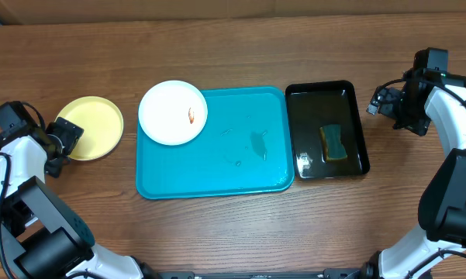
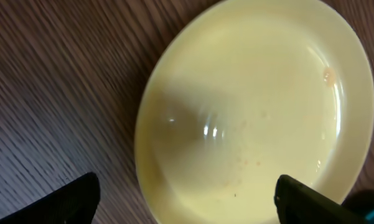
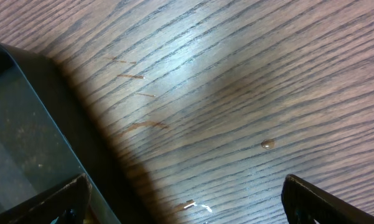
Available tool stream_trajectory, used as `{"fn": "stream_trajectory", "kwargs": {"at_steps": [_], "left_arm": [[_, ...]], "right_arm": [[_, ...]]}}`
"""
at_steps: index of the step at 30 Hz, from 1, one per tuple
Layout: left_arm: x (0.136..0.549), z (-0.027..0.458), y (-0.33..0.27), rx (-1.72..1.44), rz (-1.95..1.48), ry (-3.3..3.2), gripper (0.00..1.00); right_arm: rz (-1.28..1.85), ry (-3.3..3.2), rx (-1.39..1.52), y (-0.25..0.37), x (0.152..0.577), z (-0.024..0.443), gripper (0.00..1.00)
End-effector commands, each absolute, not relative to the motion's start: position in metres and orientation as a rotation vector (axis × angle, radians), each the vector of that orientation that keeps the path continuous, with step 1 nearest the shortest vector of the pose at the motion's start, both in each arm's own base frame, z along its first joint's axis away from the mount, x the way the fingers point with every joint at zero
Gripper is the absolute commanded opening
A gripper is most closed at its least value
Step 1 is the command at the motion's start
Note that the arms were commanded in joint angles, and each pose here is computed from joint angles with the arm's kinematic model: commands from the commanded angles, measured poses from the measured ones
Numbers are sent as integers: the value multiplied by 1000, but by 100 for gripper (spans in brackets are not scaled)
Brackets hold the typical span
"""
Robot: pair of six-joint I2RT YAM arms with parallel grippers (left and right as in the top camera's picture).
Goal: Clean dirty plates on tray and stack at the side
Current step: 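Set the yellow plate onto the white plate left of the tray, then move the left gripper to the sauced white plate's rim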
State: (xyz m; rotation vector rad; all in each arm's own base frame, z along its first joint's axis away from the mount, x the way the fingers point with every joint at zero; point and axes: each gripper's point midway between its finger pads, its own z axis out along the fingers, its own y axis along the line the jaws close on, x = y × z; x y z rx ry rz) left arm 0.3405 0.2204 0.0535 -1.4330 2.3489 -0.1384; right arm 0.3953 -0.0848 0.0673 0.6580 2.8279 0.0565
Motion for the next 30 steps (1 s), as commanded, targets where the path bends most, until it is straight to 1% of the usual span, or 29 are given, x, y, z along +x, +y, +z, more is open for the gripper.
{"fn": "stream_trajectory", "kwargs": {"at_steps": [1,4,7,8,13,18,23,24,28,30], "left_arm": [[362,96,207,-1318,-262,2292,83],[368,112,181,-1250,-371,2308,71],[371,113,150,-1179,-411,2380,67],[372,112,140,-1141,-411,2415,64],[377,94,95,-993,-282,2567,65],[386,79,62,-849,-139,2648,61],[387,65,53,-811,-61,2690,59],[387,63,53,-812,-62,2695,57],[387,49,51,-818,-67,2726,40],[387,38,47,-819,-87,2753,37]], "right_arm": [[44,2795,662,-88,403,76,100],[44,2795,662,-88,403,76,100],[44,2795,662,-88,403,76,100],[44,2795,662,-88,403,76,100],[44,2795,662,-88,403,76,100],[44,2795,662,-88,403,76,100],[44,2795,662,-88,403,76,100],[44,2795,662,-88,403,76,100],[44,2795,662,-88,403,76,100],[44,2795,662,-88,403,76,100]]}}
